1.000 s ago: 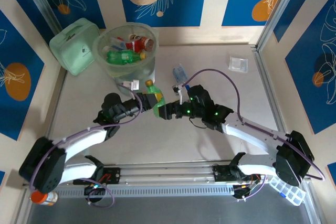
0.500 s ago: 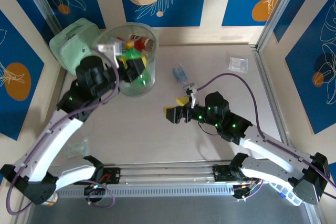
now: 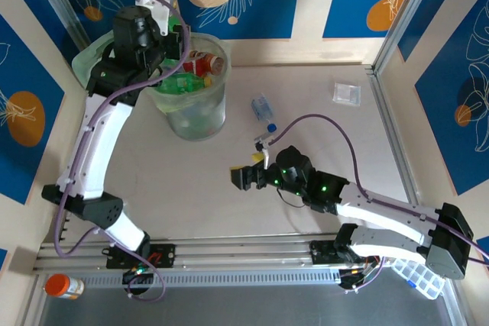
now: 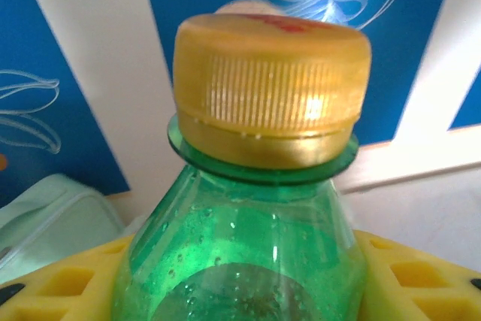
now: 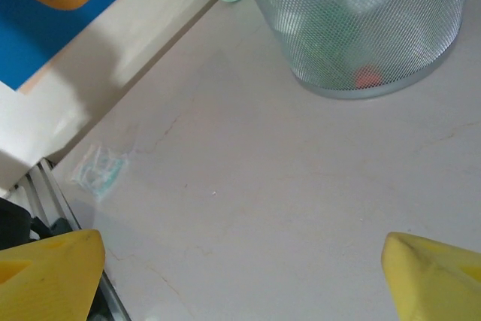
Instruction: Put the plastic bottles in the bin
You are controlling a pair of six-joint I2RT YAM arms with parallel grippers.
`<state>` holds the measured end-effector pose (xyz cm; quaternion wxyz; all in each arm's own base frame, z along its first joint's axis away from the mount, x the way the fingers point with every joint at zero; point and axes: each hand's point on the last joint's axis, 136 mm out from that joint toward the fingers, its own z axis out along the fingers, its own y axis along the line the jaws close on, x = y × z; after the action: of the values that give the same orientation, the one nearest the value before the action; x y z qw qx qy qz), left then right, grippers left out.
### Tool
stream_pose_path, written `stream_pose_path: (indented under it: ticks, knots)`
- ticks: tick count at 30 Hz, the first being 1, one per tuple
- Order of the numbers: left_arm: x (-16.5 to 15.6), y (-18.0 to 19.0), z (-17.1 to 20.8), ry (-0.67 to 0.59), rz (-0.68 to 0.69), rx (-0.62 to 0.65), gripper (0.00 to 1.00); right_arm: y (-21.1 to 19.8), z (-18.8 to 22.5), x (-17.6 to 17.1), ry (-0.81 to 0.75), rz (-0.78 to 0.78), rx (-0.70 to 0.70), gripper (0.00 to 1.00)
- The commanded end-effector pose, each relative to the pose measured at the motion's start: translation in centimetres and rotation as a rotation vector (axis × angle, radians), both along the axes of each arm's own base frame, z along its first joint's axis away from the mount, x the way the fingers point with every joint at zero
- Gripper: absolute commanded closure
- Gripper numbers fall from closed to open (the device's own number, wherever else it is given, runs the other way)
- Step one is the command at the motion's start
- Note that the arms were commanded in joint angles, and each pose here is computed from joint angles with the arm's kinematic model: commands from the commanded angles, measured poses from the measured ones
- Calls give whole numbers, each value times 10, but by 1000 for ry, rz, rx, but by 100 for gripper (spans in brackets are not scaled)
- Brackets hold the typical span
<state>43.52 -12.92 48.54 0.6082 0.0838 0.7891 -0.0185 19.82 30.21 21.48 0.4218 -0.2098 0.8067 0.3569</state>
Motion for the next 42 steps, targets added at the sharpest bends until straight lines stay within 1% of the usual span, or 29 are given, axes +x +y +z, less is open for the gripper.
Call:
stream_pose_path:
  ticks: [1,5,7,10,15,19,21,23,25,27,29,35,42]
  knots:
    - [22,31,-14,57,67,98,59,7,4,3,-59,-9,-27,5]
    - [48,30,-46,126,64,173,57,20,1,-3,-98,11,-80,5]
    - [60,34,-59,150,82,183,57,24,-2,-4,-112,12,-102,5]
    - [75,35,-78,186,73,182,57,30,-8,-5,-113,22,-126,5]
    - [88,27,-117,289,20,228,57,32,-11,-3,-126,7,-155,5]
    - [93,20,-142,339,-2,285,56,31,-10,-3,-128,0,-149,5]
    - [94,15,-153,359,-16,324,52,29,-9,-3,-129,-6,-147,5]
    - [96,12,-162,377,-29,325,49,27,-8,-3,-133,-13,-146,5]
    - [98,7,-169,394,-47,313,41,26,-7,-2,-136,-21,-142,5]
    - [99,3,-173,409,-54,288,30,26,-7,-2,-138,-19,-143,5]
    - [99,-1,-174,416,-64,267,23,27,-7,-2,-136,-18,-148,5]
    - [93,-19,-163,392,-128,215,13,27,-10,1,-136,-31,-174,5]
    - [82,-29,-127,307,-149,176,8,26,-11,3,-142,-42,-184,5]
